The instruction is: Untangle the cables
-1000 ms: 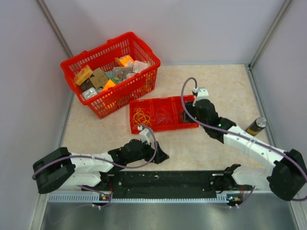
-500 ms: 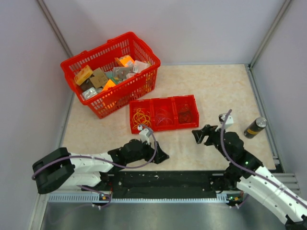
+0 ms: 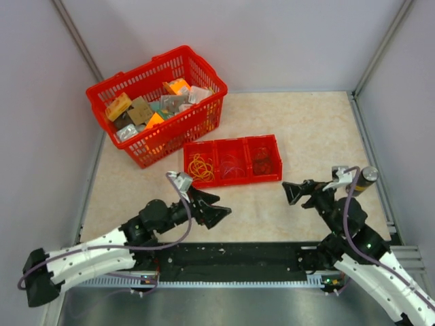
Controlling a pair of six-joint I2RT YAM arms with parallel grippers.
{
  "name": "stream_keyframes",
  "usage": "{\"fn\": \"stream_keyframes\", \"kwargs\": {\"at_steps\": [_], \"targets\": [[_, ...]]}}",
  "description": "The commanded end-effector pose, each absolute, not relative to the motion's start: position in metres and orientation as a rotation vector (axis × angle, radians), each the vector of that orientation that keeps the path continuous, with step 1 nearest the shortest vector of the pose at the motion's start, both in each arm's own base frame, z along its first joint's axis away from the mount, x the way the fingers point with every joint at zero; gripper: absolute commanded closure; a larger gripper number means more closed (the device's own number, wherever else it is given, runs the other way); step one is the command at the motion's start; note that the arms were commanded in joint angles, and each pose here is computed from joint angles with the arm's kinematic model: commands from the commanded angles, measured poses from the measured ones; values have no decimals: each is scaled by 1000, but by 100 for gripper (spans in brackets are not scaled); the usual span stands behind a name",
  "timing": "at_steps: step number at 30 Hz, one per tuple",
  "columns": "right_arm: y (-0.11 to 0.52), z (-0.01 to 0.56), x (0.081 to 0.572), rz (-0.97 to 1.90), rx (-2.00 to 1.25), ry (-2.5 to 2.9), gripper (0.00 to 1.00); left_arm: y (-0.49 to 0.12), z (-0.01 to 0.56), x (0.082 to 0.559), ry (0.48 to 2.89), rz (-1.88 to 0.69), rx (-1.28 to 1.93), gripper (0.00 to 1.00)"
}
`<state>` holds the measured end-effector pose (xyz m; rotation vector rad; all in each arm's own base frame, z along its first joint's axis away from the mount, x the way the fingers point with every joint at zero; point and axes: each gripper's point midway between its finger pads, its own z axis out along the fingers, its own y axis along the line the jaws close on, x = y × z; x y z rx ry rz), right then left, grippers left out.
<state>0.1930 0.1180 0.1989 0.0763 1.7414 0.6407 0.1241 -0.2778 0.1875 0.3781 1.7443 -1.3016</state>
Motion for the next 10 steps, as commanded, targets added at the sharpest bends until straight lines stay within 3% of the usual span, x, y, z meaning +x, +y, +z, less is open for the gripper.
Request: {"fn": "stream_keyframes", "kwargs": {"at_steps": [1, 10], "targets": [[108, 231, 185, 674, 100, 1647, 3, -251, 266, 132, 1497, -1208, 384, 10], [97, 271, 171, 713, 87, 1526, 2, -195, 345, 118, 1308, -1152, 332, 6]]}}
